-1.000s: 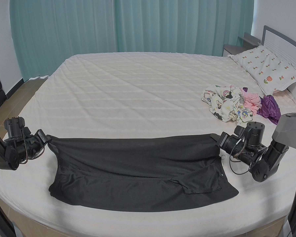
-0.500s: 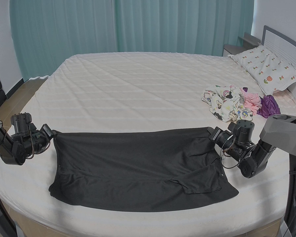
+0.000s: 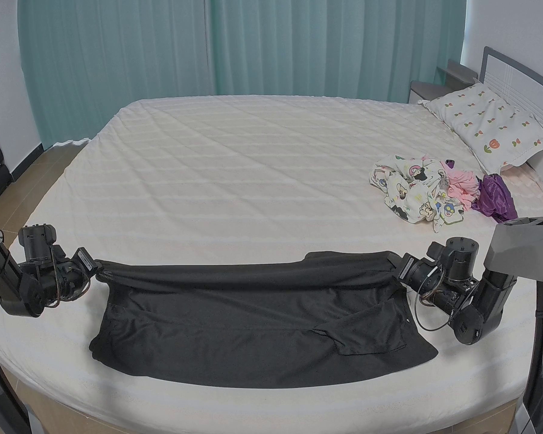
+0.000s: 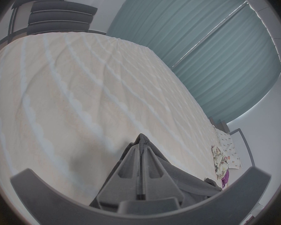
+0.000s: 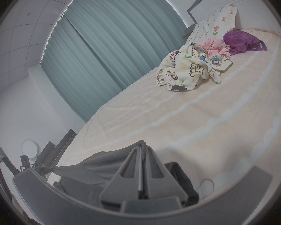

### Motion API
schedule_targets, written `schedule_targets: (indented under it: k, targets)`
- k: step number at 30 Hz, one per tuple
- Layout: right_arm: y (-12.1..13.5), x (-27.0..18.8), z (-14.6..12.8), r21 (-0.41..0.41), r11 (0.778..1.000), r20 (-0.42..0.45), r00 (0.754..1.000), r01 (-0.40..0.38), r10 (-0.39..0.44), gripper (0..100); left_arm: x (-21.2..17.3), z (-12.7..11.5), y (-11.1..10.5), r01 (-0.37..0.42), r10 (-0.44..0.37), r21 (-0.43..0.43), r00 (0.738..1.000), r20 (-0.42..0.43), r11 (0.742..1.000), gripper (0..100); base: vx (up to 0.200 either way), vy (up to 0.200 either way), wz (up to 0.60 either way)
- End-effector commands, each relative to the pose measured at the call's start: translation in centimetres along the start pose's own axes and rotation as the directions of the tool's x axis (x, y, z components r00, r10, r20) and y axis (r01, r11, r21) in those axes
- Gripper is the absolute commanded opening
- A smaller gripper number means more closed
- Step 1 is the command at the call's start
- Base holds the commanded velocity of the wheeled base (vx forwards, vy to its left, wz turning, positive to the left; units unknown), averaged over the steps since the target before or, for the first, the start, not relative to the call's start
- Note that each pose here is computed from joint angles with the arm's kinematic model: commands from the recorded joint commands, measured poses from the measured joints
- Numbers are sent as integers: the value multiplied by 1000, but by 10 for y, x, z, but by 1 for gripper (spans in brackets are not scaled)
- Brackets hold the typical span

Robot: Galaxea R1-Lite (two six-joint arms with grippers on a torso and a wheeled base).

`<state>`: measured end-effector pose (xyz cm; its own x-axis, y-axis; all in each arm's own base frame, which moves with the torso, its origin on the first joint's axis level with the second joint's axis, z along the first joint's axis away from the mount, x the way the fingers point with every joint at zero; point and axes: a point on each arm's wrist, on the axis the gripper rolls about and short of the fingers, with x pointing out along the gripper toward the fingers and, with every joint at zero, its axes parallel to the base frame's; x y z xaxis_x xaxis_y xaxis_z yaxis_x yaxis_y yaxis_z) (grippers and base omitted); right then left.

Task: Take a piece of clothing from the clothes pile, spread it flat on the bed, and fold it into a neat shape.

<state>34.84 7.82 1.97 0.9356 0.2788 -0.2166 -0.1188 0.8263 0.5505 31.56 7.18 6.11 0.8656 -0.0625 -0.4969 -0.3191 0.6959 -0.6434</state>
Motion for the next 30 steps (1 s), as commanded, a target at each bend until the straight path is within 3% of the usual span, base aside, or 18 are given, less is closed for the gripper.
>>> schedule_targets:
  k: [1, 7, 12, 30]
  targets:
    - [-4, -17, -9, -30, 1000, -49, 999, -1, -1, 0, -14, -7, 7, -9, 9, -3, 1000, 3, 1000, 0, 0, 0, 0]
    - [-9, -34, -23, -50, 999, -95, 995, 8, -12, 0, -24, -30, 21, -29, 31, 68, 999, -25, 997, 0, 0, 0, 0]
    - [-13, -43, -30, -55, 998, -137, 990, 32, -40, 0, -26, -43, 30, -33, 35, 71, 999, -33, 997, 0, 0, 0, 0]
    - [-16, -57, -35, -55, 998, -188, 981, 41, -51, 0, -35, -56, 41, -61, 65, 56, 996, -58, 997, 0, 0, 0, 0]
